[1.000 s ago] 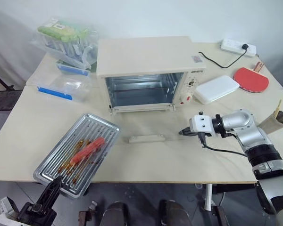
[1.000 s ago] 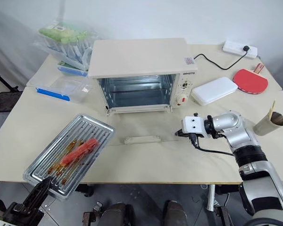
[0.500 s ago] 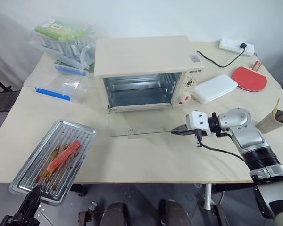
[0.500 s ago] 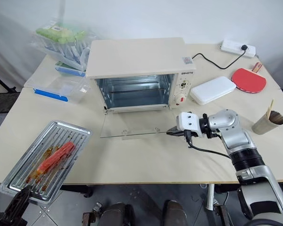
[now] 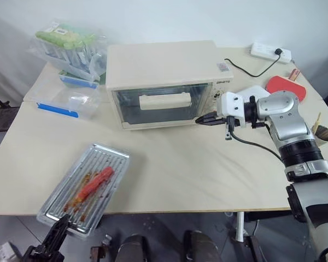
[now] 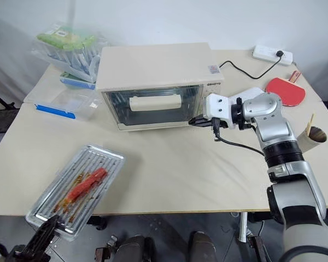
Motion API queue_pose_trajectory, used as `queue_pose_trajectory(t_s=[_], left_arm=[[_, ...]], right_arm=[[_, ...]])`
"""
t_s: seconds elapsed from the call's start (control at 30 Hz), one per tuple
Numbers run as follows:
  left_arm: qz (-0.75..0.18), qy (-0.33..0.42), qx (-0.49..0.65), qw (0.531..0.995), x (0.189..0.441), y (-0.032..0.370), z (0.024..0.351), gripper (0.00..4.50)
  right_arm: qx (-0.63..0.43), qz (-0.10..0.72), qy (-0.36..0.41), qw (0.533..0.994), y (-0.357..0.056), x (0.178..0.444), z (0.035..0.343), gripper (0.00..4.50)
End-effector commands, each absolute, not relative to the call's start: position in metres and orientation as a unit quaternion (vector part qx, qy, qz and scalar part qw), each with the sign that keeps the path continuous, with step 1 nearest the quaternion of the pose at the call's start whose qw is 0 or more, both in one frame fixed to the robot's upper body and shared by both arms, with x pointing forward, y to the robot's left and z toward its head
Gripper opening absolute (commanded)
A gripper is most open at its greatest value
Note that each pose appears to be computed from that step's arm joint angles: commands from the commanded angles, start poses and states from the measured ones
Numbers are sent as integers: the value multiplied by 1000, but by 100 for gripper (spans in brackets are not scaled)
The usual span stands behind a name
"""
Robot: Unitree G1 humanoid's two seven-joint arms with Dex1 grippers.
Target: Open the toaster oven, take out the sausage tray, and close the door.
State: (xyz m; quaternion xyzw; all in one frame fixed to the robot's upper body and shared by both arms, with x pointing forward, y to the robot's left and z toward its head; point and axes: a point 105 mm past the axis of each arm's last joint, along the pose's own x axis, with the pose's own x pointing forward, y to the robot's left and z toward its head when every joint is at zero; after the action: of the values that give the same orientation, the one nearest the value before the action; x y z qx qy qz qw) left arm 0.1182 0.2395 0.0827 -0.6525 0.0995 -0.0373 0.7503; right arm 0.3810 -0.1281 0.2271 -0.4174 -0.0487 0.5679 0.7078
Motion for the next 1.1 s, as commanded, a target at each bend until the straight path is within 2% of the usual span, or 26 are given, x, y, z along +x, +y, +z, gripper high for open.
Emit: queue_pose_trajectory(t_s=[0.03,0.23,0.37,0.5,0.63,0.83,1.0,1.1], left_arm=[[-92,125,-645,748,129,224,90,0],[-165,191,-612,750,150,208,91,0],[-207,209,-594,749,164,200,95,0],[-267,246,-558,747,191,188,101,0],[-313,310,-521,731,209,172,98,0],[-335,374,-486,716,246,167,96,0],[-343,399,-465,713,275,162,96,0],[-352,417,-454,704,283,154,92,0]], right_arm=[[-426,543,-95,717,-126,386,255,4],[-411,561,-88,713,-124,375,264,4],[-416,589,-47,692,-130,359,253,4],[-439,595,25,673,-152,343,220,4],[-432,580,38,689,-160,336,209,4],[-415,567,47,709,-163,327,202,4],[-409,558,49,720,-164,324,201,4],[-406,554,51,725,-165,322,200,4]])
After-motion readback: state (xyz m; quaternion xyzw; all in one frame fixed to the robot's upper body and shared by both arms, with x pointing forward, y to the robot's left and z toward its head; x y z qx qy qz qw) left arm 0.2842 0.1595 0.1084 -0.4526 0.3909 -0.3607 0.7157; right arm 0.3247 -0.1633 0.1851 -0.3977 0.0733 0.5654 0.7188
